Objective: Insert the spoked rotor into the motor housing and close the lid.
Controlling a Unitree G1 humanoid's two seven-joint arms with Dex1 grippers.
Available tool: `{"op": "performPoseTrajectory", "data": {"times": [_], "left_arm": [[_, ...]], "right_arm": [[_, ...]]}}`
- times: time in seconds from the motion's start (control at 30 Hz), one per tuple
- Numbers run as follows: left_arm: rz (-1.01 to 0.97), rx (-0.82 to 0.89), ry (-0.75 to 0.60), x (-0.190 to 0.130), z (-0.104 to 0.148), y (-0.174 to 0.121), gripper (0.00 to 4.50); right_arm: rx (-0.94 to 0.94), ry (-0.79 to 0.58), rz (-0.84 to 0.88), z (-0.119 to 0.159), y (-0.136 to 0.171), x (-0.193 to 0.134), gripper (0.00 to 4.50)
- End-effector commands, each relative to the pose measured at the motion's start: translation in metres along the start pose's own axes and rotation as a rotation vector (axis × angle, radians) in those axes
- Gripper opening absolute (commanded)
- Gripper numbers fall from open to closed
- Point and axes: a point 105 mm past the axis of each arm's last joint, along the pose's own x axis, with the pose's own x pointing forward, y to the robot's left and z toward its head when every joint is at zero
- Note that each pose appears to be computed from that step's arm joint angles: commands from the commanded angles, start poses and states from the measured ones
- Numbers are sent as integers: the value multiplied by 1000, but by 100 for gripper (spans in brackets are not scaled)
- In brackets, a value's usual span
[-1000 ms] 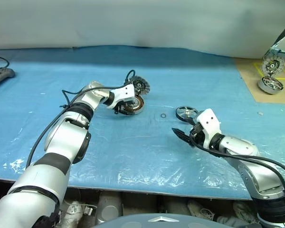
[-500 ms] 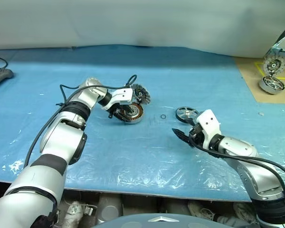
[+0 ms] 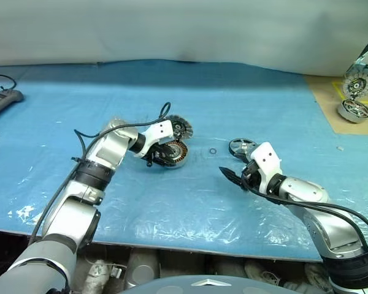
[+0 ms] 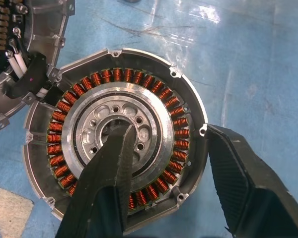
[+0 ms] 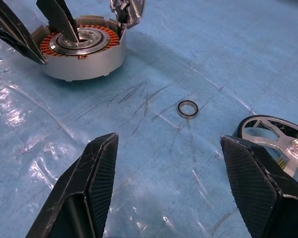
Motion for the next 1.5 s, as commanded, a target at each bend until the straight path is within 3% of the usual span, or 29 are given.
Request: {"op": "performPoseTrajectory", "data": {"times": [0.03,0.2,0.43,0.57,0.77,0.97,1.1,1.27,1.5], "left_arm": [[-43,-116,61,14,-24,-14,193],[-38,-151,34,16,-24,-13,193],[-15,-136,-24,14,-13,-4,429],[-120,-64,-156,6,6,-18,429],[-244,-65,-310,-23,8,-26,429],[-124,-75,-363,-32,0,-8,429],[-152,-97,-417,-39,2,-15,429],[-244,-218,-752,-68,6,-31,429],[-176,-229,-826,-57,-5,-44,429]], "right_arm": [[-30,-40,7,11,2,-1,348],[-31,-39,13,11,2,0,348],[-14,-56,19,14,2,-1,348],[-5,-79,39,20,4,-2,348],[-15,-80,56,21,7,-1,348],[-28,-78,86,24,8,3,348],[-34,-78,106,26,9,3,348],[-54,-88,120,31,7,12,348],[-64,-96,121,36,2,30,348]]}}
